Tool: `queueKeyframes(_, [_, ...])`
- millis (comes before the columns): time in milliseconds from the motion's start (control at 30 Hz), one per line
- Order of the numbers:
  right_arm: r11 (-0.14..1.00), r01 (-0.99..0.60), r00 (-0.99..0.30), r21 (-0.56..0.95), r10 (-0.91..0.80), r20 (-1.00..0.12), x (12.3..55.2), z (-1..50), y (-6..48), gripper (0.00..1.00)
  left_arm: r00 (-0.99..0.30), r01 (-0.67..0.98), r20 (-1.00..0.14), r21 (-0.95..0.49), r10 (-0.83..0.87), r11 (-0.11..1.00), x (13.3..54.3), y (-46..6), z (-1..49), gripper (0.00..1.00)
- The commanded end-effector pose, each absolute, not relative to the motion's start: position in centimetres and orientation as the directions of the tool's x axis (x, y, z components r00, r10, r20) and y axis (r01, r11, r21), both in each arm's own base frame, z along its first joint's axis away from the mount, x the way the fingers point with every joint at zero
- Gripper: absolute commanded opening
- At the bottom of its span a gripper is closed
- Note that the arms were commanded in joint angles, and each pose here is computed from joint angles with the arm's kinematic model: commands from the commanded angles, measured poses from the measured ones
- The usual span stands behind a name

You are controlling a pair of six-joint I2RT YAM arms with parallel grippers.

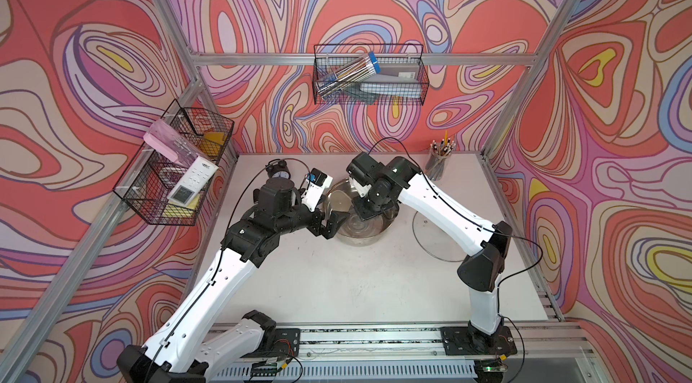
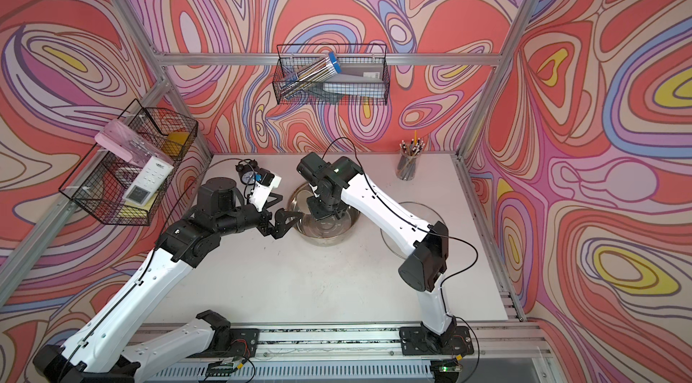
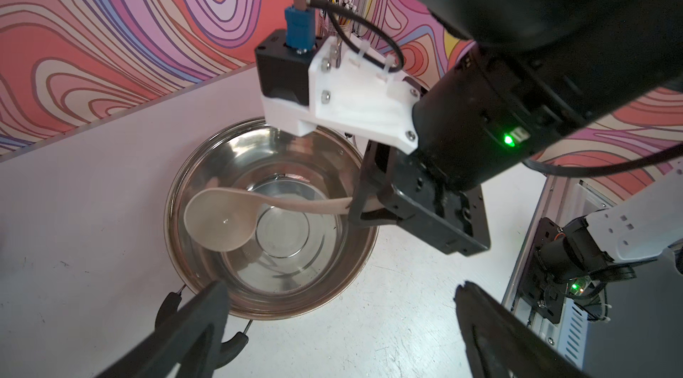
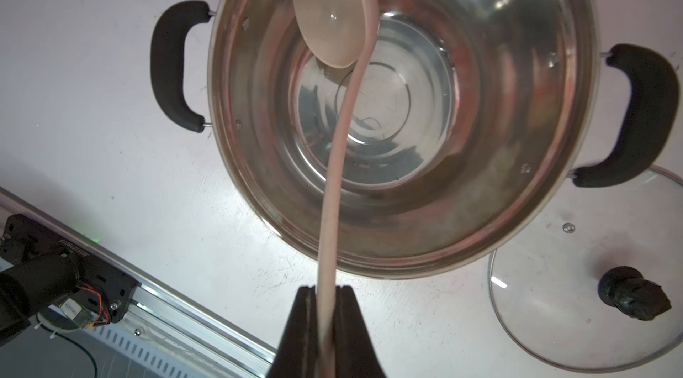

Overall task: Stir the soup with a spoon
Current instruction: Stir the soup in the pan with a stick.

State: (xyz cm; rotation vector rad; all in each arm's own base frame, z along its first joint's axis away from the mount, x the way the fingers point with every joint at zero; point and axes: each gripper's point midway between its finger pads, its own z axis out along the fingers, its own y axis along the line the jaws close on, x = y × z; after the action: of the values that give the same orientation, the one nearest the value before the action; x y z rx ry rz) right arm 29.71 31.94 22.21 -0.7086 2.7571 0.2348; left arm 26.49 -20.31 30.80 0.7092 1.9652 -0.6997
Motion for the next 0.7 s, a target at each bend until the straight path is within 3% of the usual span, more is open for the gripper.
queueKeyframes(0, [0.852,-0.512,-0.834,0.105,-0.464,-0.297,28.1,22.4,32.4,0.00,-0.384,0.727,-0.900,-0.159,0.205,0.667,26.3,-20.3,31.3,0.99])
queueKeyframes(400, [0.883,-0.469,-0.870,0.039,-0.454,-0.191,23.9,21.4,28.0,0.00,-0.385,0.727,-0.903,-0.168,0.193,0.665,25.8,-20.2,31.2,0.99])
queueKeyframes(667, [0.927,-0.364,-0.907,-0.093,-0.376,-0.191,25.7,20.6,23.8,0.00,-0.389,0.728,-0.903,-0.180,0.183,0.661,26.0,-20.4,31.3,0.99])
